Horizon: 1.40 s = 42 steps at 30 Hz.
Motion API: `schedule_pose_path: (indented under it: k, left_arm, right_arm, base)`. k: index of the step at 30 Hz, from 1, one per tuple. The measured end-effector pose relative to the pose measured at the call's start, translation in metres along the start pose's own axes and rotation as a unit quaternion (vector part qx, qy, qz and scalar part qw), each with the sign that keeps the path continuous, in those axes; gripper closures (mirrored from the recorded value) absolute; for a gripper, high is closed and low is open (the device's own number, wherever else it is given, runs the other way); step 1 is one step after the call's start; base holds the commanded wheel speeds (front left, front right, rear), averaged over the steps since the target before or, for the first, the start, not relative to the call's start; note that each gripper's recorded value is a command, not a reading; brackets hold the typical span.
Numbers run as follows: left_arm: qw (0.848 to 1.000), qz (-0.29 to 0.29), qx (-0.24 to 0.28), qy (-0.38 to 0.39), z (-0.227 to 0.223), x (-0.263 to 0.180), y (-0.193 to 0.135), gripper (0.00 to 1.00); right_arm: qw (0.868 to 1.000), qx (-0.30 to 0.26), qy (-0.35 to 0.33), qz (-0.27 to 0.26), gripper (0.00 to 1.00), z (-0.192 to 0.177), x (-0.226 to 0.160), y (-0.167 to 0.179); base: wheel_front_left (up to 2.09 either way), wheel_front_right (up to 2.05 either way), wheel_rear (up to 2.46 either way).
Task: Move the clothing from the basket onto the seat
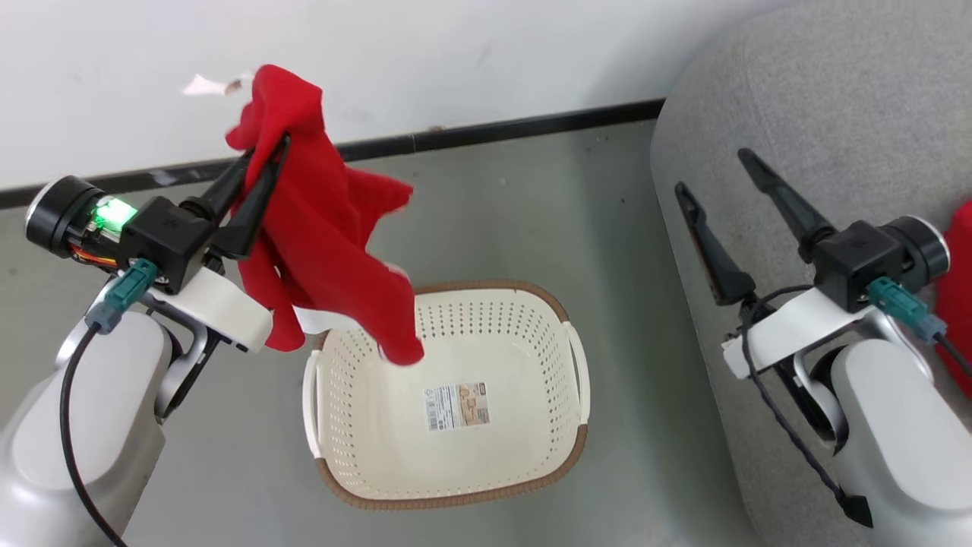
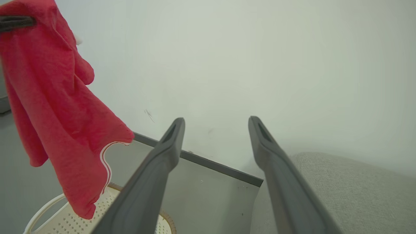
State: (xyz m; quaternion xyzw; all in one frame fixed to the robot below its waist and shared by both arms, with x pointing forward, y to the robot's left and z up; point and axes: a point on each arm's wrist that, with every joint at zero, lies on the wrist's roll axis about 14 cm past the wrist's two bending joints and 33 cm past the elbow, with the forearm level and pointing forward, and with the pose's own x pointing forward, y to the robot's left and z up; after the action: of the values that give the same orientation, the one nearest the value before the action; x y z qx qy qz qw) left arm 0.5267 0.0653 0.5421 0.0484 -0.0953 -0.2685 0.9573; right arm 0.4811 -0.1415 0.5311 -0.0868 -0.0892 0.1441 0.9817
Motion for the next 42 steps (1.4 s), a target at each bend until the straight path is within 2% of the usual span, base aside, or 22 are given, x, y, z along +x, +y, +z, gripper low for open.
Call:
schedule_pose_path:
  k: [6,11,18,25,33,42]
  left_arm:
    - [0.999,-0.024,0.026,-0.030,0.040,-0.010,-0.011,1.00]
    - [0.996,-0.059,0.044,-0.058,0.080,-0.019,-0.035,1.00]
    - [0.991,-0.086,0.064,-0.084,0.118,-0.032,-0.057,1.00]
    - [0.985,-0.115,0.072,-0.104,0.148,-0.045,-0.084,1.00]
    - [0.981,-0.138,0.076,-0.109,0.171,-0.058,-0.107,1.00]
    - [0.981,-0.148,0.078,-0.098,0.182,-0.067,-0.120,1.00]
  right_arm:
    - [0.999,0.002,-0.003,0.052,0.00,0.011,-0.010,0.031]
    - [0.992,0.023,-0.020,0.124,0.00,0.030,-0.020,0.080]
    - [0.975,0.061,-0.022,0.211,0.00,0.043,-0.047,0.142]
    - [0.955,0.090,-0.021,0.280,0.00,0.055,-0.075,0.188]
    - [0.940,0.095,-0.032,0.328,0.00,0.071,-0.093,0.217]
    - [0.937,0.069,-0.055,0.339,0.00,0.090,-0.082,0.229]
  base:
    - [0.00,0.00,0.00]
    - [0.00,0.00,0.00]
    - [0.00,0.00,0.00]
    - [0.00,0.00,0.00]
    - [0.00,0.00,0.00]
    - [0.00,0.00,0.00]
